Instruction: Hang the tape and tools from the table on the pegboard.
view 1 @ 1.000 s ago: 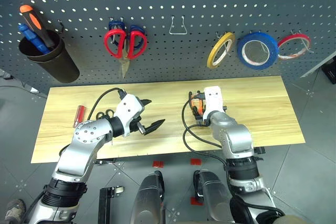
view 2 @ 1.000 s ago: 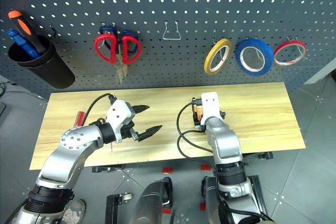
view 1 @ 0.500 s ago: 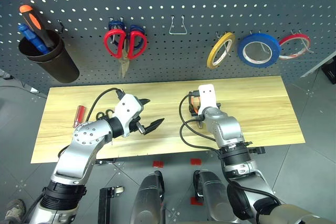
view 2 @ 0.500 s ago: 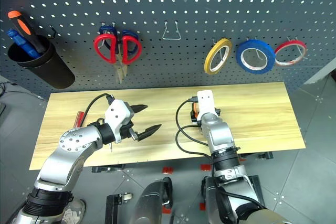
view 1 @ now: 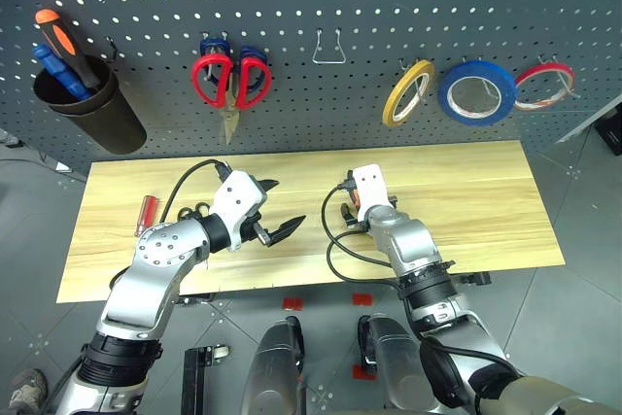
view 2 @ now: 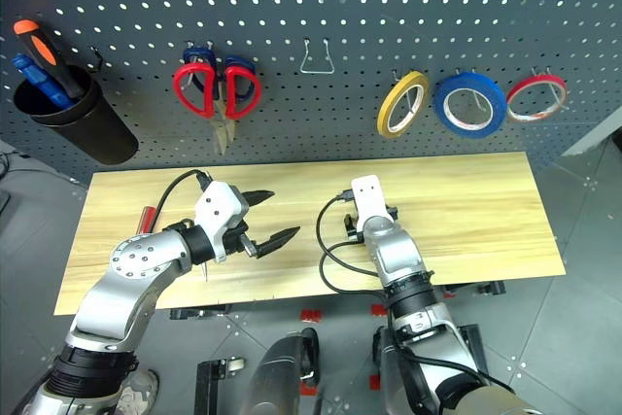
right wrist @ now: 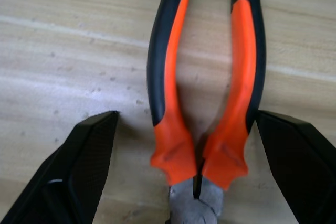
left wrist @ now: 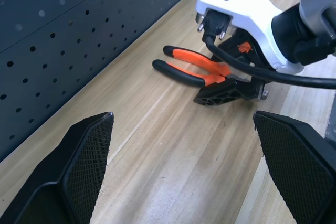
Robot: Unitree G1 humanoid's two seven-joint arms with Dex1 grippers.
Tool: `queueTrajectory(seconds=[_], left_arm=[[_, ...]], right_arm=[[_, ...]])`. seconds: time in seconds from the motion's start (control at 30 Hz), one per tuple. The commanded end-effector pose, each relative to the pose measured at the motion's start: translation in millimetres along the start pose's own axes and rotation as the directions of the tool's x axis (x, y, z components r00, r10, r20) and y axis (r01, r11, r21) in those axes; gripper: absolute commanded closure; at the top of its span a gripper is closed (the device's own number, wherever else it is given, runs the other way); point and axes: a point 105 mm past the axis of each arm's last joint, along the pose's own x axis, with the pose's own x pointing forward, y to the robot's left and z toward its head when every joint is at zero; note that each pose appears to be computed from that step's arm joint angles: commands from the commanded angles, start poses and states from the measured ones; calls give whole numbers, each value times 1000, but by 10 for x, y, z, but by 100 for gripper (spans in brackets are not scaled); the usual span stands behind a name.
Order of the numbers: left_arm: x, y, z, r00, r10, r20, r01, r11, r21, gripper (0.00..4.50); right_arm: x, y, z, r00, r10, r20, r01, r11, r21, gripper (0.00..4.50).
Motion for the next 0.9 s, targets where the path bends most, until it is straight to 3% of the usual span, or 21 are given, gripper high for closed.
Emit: queueTrajectory(seconds=[0.03, 0.13, 0.37, 0.5, 0.73, 0.9], left_arm=[[14, -32, 78, 999, -13, 32, 12, 1000, 20, 0], [29, -47, 77, 999, -18, 36, 17, 1000, 17, 0], [47, -35, 127, 997, -3, 76, 5, 1000, -25, 0], [17, -14, 192, 993, 14, 116, -8, 998, -54, 0], [-65, 104, 320, 976, 56, 208, -49, 998, -35, 0], [-156, 163, 324, 971, 74, 228, -64, 997, -48, 0]], right_arm=[[34, -71, -15, 1000, -21, -4, 21, 1000, 2, 96], [70, -110, -46, 999, -30, -12, 30, 1000, 4, 183], [-10, -155, 36, 997, -47, 57, 46, 999, 13, 183], [-419, -170, 179, 973, -16, 231, 16, 1000, -2, 183], [-1091, 6, 128, 941, 63, 332, -48, 997, -53, 183], [-1430, 28, 579, 842, 60, 536, -52, 998, -30, 183]])
